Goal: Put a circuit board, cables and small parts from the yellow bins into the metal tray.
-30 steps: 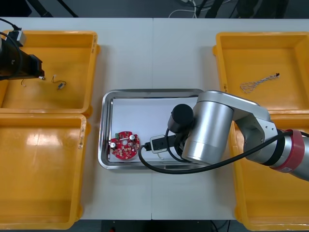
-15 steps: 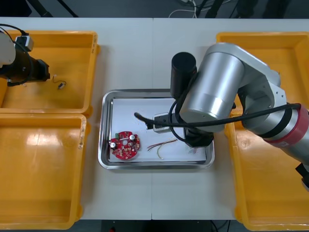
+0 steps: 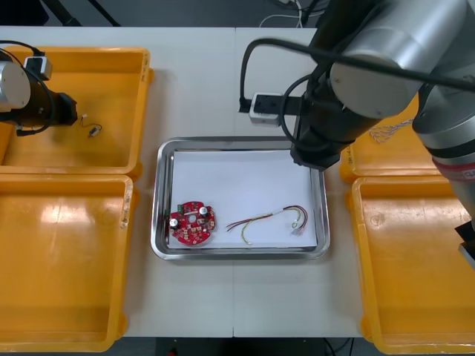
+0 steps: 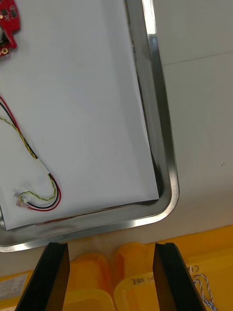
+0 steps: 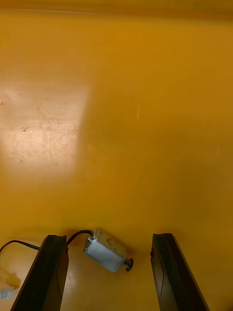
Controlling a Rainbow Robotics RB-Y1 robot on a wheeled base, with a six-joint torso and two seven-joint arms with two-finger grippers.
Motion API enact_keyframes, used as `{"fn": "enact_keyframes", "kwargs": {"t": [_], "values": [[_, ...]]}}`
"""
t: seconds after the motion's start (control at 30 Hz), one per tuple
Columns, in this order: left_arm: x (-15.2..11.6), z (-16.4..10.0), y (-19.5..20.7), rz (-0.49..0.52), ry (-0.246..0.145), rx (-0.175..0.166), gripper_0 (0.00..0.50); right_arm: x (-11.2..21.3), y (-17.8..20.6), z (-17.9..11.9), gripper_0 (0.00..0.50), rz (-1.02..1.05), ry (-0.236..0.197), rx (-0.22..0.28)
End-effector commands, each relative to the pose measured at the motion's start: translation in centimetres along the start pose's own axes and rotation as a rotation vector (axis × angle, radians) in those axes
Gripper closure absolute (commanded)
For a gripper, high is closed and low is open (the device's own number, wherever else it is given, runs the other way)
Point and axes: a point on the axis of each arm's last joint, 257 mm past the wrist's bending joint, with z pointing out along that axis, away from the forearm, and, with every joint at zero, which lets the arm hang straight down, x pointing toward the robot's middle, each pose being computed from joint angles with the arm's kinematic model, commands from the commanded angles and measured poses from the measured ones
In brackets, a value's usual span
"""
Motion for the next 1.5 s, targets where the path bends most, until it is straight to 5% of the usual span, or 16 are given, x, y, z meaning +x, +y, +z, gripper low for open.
{"fn": "enact_keyframes", "kwargs": {"t": [0.03, 0.37, 0.43, 0.47, 0.5, 0.73, 1.17, 1.5], "values": [[-3.1, -0.6, -1.8, 0.141, -0.058, 0.005, 0.0, 1.8, -5.1, -3.6, 0.0, 0.164, -0.051, 0.039], [-3.0, -0.4, -1.7, 0.139, -0.058, 0.002, 0.0, 7.9, -11.8, -6.1, 0.0, 0.451, -0.064, 0.053], [-3.0, -0.4, -1.8, 0.142, -0.057, 0.001, 0.241, 9.1, -12.8, -6.4, 0.0, 0.493, -0.052, 0.073], [-3.0, -0.4, -1.7, 0.143, -0.058, 0.002, 0.47, 9.9, -13.2, -6.4, 0.0, 0.515, -0.039, 0.086], [-3.0, -0.4, -1.8, 0.145, -0.057, 0.001, 0.5, 10.4, -13.6, -6.6, 0.0, 0.528, -0.029, 0.103], [-2.8, -0.4, -1.8, 0.153, -0.055, 0.002, 0.5, 14.7, -15.9, -6.8, 0.0, 0.619, 0.085, 0.215], [-2.6, -0.8, -0.8, 0.158, -0.032, -0.005, 0.5, 21.2, -16.4, -5.6, 0.0, 0.892, 0.098, 0.135], [-2.5, -3.8, 1.2, 0.132, 0.046, -0.005, 0.5, 24.3, -16.3, -5.5, 0.0, 1.056, 0.148, 0.146]]}}
